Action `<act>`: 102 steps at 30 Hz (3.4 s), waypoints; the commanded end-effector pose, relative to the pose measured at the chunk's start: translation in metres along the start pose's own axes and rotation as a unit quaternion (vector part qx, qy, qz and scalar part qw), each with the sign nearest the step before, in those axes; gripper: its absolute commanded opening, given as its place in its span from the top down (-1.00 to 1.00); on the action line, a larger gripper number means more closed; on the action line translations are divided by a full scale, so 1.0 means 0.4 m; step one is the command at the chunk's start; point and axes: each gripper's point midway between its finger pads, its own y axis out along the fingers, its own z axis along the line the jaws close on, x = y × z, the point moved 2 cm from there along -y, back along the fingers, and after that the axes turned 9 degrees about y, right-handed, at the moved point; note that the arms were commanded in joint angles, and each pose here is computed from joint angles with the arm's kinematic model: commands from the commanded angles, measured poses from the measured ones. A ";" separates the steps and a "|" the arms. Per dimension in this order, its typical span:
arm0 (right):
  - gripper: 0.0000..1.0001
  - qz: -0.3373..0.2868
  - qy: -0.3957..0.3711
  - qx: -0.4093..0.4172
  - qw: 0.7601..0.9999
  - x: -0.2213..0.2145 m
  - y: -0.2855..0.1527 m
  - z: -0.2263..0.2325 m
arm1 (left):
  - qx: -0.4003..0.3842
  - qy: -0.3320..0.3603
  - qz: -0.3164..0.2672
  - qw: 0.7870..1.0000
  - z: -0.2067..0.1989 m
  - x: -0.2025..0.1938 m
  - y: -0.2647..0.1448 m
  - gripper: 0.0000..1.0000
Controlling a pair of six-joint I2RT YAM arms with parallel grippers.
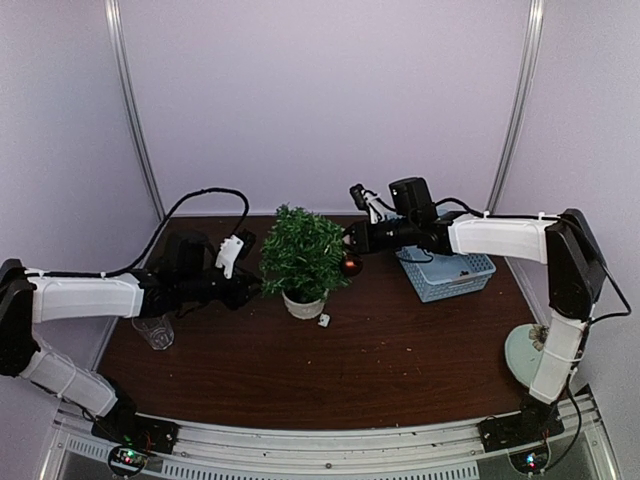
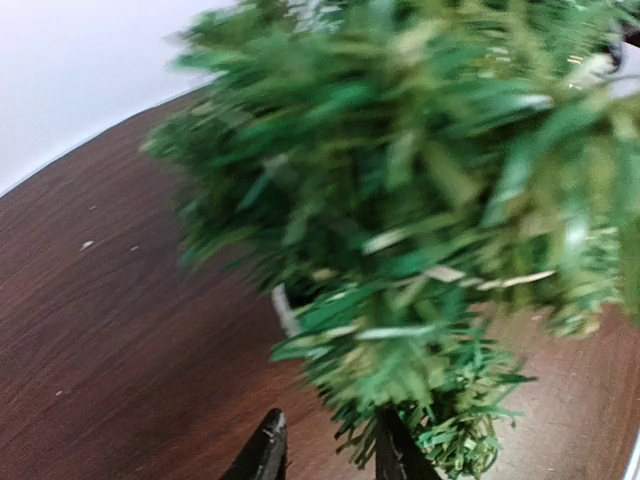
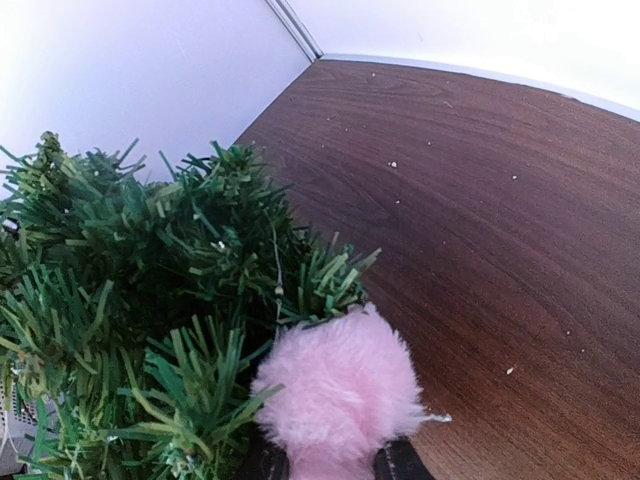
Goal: Decorate the small christmas tree
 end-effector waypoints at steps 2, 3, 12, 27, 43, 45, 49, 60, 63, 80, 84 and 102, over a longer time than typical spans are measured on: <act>0.69 -0.014 -0.018 0.028 0.999 0.042 0.013 0.024 | -0.058 0.034 -0.053 0.996 -0.078 0.063 -0.008 0.44; 0.70 -0.013 -0.018 0.031 0.999 0.044 0.015 0.025 | -0.061 0.035 -0.053 0.996 -0.085 0.061 -0.007 0.45; 0.69 -0.016 -0.024 0.041 0.999 0.072 0.025 0.023 | -0.089 0.042 -0.052 0.994 -0.139 0.057 0.002 0.45; 0.69 -0.047 -0.046 0.015 0.998 0.159 -0.080 0.029 | -0.027 0.038 -0.049 0.998 -0.101 0.062 -0.052 0.28; 0.66 -0.133 -0.126 0.128 0.975 0.238 -0.376 0.324 | -0.012 0.122 -0.166 0.979 -0.118 0.256 -0.227 0.03; 0.66 -0.135 -0.127 0.176 0.967 0.233 -0.398 0.379 | -0.024 0.153 -0.202 0.967 -0.143 0.300 -0.234 0.03; 0.65 -0.128 -0.134 0.249 0.951 0.209 -0.418 0.477 | -0.051 0.191 -0.251 0.948 -0.195 0.376 -0.222 0.03; 0.65 -0.115 -0.122 0.351 0.921 0.167 -0.419 0.605 | -0.072 0.191 -0.355 0.912 -0.279 0.479 -0.148 0.06; 0.65 -0.114 -0.118 0.364 0.917 0.164 -0.416 0.617 | -0.065 0.181 -0.383 0.903 -0.284 0.496 -0.143 0.10; 0.65 -0.109 -0.111 0.376 0.913 0.151 -0.408 0.624 | -0.065 0.177 -0.472 0.861 -0.304 0.562 -0.163 0.34; 0.65 -0.108 -0.111 0.378 0.913 0.149 -0.407 0.622 | -0.072 0.181 -0.482 0.854 -0.312 0.570 -0.169 0.40; 0.65 -0.112 -0.109 0.388 0.908 0.152 -0.414 0.632 | -0.078 0.170 -0.487 0.853 -0.314 0.593 -0.159 0.54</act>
